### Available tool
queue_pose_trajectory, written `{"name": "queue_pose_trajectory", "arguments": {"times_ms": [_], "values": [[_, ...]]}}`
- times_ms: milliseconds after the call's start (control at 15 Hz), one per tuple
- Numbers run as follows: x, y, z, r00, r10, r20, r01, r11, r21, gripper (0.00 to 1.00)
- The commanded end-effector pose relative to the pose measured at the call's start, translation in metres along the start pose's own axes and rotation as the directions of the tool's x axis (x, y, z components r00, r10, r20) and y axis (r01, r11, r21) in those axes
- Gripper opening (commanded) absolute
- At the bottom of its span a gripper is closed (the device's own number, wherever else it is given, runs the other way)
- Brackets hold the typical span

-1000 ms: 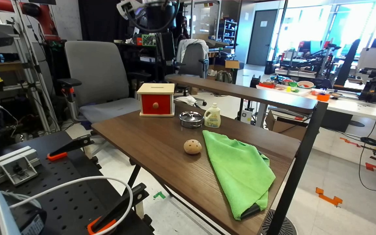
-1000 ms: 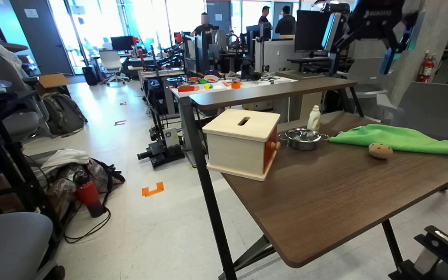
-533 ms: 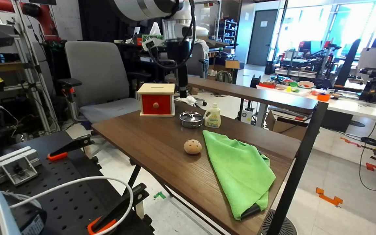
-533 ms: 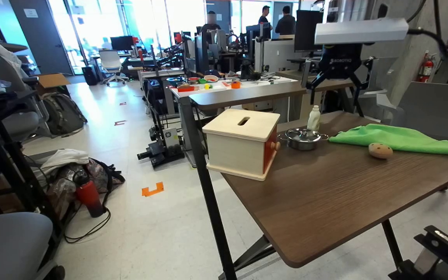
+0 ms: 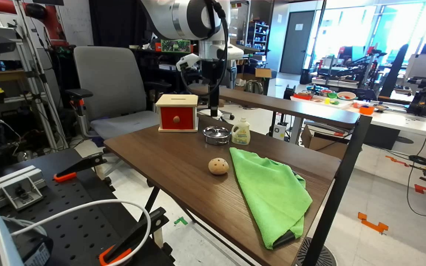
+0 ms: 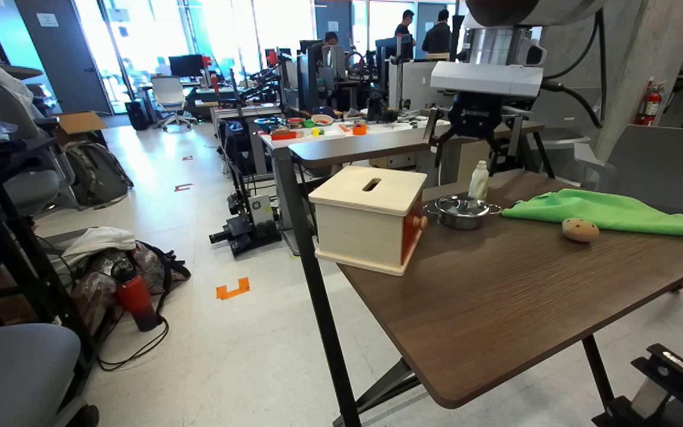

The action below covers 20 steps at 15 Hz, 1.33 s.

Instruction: Put the lid of the pot on the stove

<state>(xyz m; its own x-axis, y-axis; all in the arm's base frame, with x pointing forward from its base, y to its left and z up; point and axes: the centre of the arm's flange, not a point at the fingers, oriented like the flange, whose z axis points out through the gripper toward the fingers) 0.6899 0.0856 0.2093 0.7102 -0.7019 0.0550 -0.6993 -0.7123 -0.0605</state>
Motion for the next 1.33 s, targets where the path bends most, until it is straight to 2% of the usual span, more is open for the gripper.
{"name": "queue_pose_trajectory", "arguments": {"times_ms": [0,533,1267], "values": [[0.017,-0.022,0.016,0.998,0.004,0.058,-0.007,0.999,0.043,1.0],[0.019,-0.029,0.035,0.99,-0.045,0.137,0.035,0.997,0.075,1.0],[0.023,-0.014,0.057,0.973,-0.146,0.18,0.147,0.989,0.01,1.0]]}}
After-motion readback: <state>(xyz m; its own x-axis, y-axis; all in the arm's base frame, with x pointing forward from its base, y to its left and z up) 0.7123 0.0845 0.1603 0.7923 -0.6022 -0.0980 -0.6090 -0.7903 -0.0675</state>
